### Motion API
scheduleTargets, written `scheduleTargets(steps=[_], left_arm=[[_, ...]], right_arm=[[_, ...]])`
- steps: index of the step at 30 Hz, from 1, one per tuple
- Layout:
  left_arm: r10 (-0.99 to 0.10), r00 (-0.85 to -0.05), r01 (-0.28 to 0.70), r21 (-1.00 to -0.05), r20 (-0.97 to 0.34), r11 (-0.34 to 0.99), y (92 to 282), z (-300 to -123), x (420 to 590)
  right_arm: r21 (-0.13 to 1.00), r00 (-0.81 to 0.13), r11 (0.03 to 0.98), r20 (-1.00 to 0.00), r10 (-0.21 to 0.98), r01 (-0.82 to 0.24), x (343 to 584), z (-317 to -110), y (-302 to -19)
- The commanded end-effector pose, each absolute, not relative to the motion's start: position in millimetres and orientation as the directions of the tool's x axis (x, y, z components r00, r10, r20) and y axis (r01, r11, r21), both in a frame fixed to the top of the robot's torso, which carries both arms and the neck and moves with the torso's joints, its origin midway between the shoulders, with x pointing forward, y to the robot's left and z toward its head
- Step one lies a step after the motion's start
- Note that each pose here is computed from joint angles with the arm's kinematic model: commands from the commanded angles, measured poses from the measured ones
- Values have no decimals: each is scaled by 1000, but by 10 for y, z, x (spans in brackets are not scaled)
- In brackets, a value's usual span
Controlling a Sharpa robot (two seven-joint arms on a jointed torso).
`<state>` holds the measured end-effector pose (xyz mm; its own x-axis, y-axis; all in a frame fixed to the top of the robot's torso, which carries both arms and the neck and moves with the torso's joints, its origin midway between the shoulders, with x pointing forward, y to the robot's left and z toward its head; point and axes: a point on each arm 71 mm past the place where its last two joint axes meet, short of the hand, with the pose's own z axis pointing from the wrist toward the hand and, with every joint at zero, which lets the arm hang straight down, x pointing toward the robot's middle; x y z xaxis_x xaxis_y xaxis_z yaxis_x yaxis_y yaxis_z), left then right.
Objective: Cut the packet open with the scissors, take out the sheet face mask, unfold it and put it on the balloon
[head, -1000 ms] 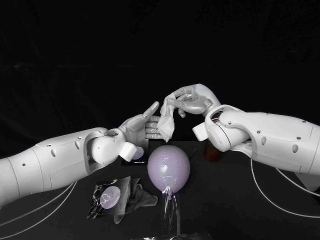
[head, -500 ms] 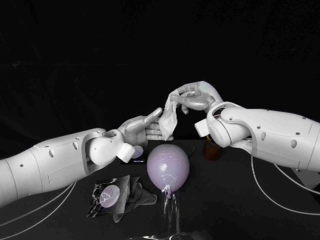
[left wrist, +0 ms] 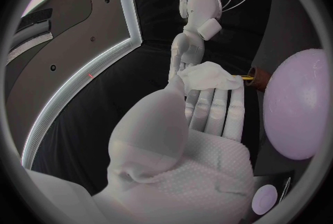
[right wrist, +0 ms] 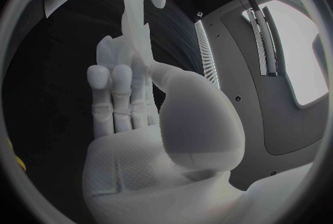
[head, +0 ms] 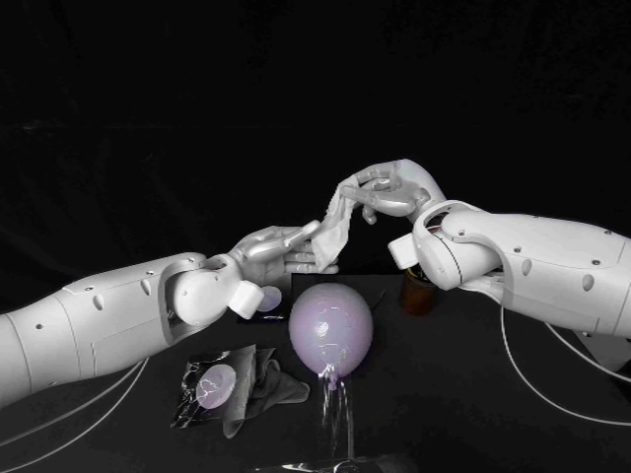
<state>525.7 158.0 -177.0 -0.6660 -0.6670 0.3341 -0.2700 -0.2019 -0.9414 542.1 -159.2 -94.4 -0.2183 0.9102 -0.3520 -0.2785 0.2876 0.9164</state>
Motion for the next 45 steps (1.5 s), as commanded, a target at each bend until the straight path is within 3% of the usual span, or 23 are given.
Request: scheduleTargets(steps=[1, 45], left_arm=[[-675, -655, -255, -940, 340, -226, 1588, -1749, 5268], [-700, -622, -240, -936, 351, -256, 1649, -1763, 5287]], right_arm=[[919, -230, 278, -345, 910, -281, 5413, -934, -1589], [922, -225, 273, -337, 914, -274, 5410, -928, -1614]])
